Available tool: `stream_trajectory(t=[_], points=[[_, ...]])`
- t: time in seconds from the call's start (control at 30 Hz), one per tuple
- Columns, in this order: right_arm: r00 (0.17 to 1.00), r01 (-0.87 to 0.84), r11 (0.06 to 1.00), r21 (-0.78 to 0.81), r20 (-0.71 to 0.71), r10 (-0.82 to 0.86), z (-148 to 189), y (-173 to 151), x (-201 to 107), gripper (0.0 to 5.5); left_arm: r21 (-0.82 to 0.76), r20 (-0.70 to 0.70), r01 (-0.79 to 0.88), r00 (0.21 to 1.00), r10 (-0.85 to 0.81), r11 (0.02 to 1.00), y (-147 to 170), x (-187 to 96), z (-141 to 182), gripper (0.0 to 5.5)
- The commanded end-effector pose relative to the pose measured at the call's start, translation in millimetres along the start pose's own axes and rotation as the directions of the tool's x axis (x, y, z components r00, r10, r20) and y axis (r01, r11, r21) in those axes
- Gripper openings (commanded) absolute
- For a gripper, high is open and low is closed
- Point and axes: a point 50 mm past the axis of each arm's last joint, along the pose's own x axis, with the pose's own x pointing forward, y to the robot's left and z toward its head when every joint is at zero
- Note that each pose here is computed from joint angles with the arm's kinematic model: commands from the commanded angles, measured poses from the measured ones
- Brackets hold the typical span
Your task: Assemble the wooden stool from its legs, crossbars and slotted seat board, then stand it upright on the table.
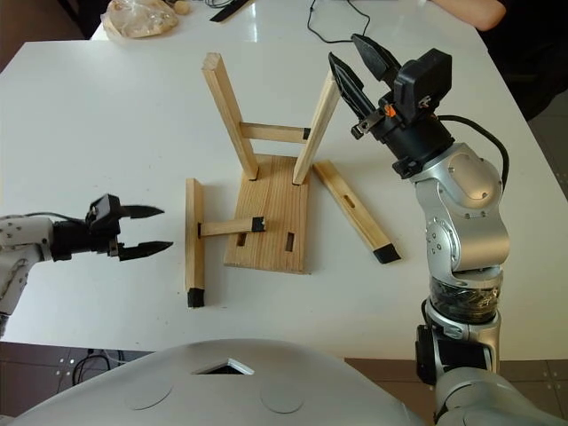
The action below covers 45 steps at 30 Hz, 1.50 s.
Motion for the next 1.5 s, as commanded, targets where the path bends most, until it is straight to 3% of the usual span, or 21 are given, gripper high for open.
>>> stream_trajectory(t=[0.03, 0.3, 0.83, 1.2, 1.5], points=[[1.000, -0.009, 1.000, -0.014, 0.009, 0.009, 3.5, -1.8, 1.0, 1.63, 0.013, 0.091, 0.025, 0.995, -0.026, 1.000, -19.8, 6.9, 26.5, 4.04], [1.000, -0.019, 1.000, -0.015, 0.006, 0.019, 2.3, -2.3, 2.2, 1.63, 0.052, -0.067, -0.008, 0.998, 0.011, 0.999, -23.8, 7.7, -3.3, 4.04], [1.000, -0.014, 1.000, -0.005, 0.022, 0.014, 4.9, -4.3, 4.6, 1.63, 0.098, -0.212, -0.043, 0.975, 0.063, 0.994, -17.1, 4.2, -44.3, 4.04], [1.000, -0.007, 1.000, -0.001, 0.026, 0.007, 6.3, -5.1, 3.4, 1.63, 0.137, -0.308, -0.038, 0.948, 0.079, 0.990, -12.9, -9.5, -61.1, 4.04], [1.000, -0.010, 1.000, -0.002, 0.022, 0.010, 6.2, -4.8, 3.2, 1.63, 0.147, -0.291, -0.050, 0.952, 0.092, 0.988, -9.1, -9.0, -56.1, 4.04]])
